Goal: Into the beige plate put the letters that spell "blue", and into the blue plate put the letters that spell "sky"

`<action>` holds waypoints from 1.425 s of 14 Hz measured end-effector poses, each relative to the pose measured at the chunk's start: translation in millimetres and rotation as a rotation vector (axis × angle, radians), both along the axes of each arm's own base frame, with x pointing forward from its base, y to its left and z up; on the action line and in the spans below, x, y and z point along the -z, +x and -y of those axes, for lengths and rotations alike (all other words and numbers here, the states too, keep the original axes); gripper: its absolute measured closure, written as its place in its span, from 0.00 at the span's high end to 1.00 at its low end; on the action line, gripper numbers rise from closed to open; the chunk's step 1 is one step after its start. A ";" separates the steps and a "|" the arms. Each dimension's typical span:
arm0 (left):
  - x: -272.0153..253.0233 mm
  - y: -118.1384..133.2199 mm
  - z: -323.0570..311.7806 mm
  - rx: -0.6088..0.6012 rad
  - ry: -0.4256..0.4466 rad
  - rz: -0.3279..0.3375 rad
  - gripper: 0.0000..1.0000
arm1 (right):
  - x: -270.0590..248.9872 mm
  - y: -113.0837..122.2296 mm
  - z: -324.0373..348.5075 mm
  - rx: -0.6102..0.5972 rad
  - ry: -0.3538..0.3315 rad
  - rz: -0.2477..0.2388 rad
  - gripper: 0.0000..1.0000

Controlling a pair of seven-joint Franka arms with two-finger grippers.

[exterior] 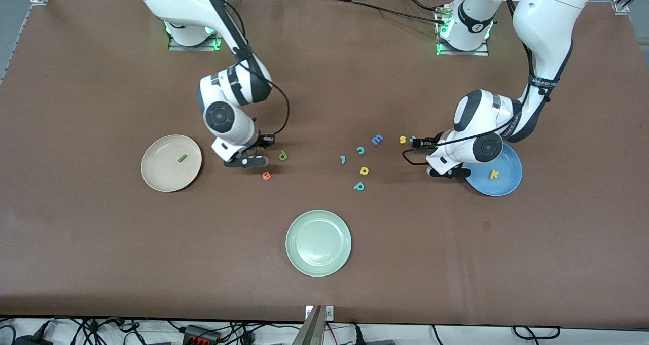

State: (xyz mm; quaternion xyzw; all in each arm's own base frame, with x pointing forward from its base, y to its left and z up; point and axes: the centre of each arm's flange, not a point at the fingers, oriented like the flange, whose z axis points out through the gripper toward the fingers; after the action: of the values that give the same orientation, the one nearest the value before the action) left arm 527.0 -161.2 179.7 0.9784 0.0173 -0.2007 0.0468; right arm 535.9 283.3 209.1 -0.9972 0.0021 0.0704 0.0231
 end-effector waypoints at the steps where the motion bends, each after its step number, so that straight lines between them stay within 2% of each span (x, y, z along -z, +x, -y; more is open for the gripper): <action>1: 7.9 -4.0 -0.2 -0.004 -0.002 0.005 1.00 | -10.3 16.8 21.9 0.028 -0.002 0.017 0.26; 4: 21.8 -10.8 3.0 -0.003 -0.006 0.005 1.00 | -25.6 50.5 100.7 0.054 -0.054 0.040 0.26; 6: 21.7 -12.1 8.1 -0.005 -0.002 0.007 1.00 | -27.2 58.0 146.2 0.028 -0.092 0.015 0.26; 8: 21.6 -12.6 10.6 -0.005 -0.001 0.008 1.00 | -26.2 59.7 185.1 -0.008 -0.112 -0.018 0.26; 12: 23.9 -12.8 13.8 -0.015 0.001 0.017 1.00 | -5.8 47.5 235.9 -0.029 -0.119 -0.098 0.26; 14: 26.5 -14.4 16.9 -0.011 0.000 0.015 0.96 | 5.0 43.9 257.3 -0.029 -0.119 -0.122 0.26; 16: 24.5 -14.6 19.5 -0.007 0.001 0.019 0.75 | 10.3 43.4 270.0 -0.016 -0.121 -0.131 0.30; 18: 21.6 -13.9 20.8 -0.005 0.000 0.024 0.53 | 5.6 48.1 267.1 -0.020 -0.120 -0.118 0.49; 20: 20.1 -13.4 20.9 -0.004 0.001 0.027 0.33 | -10.8 62.4 250.4 -0.043 -0.112 -0.077 0.69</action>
State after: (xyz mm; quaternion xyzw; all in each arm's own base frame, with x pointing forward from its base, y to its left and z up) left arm 513.6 -182.1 159.6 0.9810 0.0189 -0.1873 0.0471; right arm 598.4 32.9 219.9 -0.9933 -0.0144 0.1091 -0.0342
